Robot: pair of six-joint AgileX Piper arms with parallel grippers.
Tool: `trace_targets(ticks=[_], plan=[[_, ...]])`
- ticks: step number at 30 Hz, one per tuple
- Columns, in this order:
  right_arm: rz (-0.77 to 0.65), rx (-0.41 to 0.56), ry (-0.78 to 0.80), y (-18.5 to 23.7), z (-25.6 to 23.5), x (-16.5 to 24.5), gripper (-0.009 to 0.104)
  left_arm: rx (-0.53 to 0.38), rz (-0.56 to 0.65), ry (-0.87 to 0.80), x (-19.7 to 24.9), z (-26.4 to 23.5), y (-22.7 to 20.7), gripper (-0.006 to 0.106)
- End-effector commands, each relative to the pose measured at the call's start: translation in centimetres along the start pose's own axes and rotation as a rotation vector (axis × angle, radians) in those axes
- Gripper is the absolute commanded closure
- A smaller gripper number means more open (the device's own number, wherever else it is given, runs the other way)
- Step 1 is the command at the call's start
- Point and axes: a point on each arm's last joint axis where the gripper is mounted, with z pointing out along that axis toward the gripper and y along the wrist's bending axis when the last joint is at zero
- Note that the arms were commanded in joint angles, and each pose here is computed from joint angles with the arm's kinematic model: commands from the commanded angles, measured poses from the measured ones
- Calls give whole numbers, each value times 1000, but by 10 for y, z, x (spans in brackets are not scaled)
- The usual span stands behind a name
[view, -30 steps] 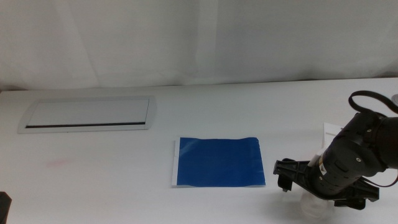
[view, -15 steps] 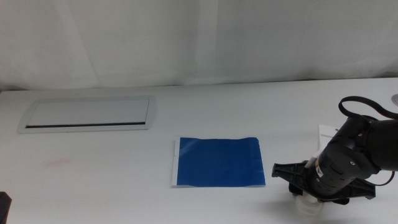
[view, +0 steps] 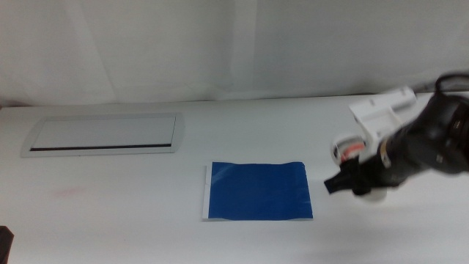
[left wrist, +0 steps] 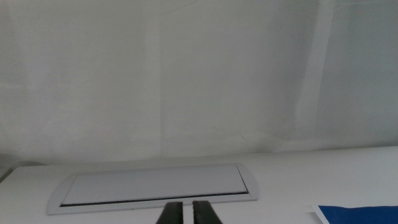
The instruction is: Use one arm to grab the shoe from the table and place it on the mat.
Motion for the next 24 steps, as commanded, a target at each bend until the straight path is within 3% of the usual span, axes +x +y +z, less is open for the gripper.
trace_targets(ticks=[1, 4, 9, 13, 19, 24], plan=[[-210, 18, -55, -3, -21, -18, 98, -1, -2, -2, 11, -1, 0, 103], [-429, 15, -99, -4, -44, -43, 98, -1, -2, -2, 11, -1, 0, 103], [-755, -102, -190, 6, -76, -68, 98, -1, -2, -2, 11, -1, 0, 103], [-866, -217, -148, 16, -73, -66, 98, -1, -2, -2, 11, -1, 0, 103], [-915, -365, -46, 33, -42, -60, 98, -1, -2, -2, 11, -1, 0, 103], [-962, -411, 18, 42, -12, -58, 98, -1, -2, -2, 11, -1, 0, 103]])
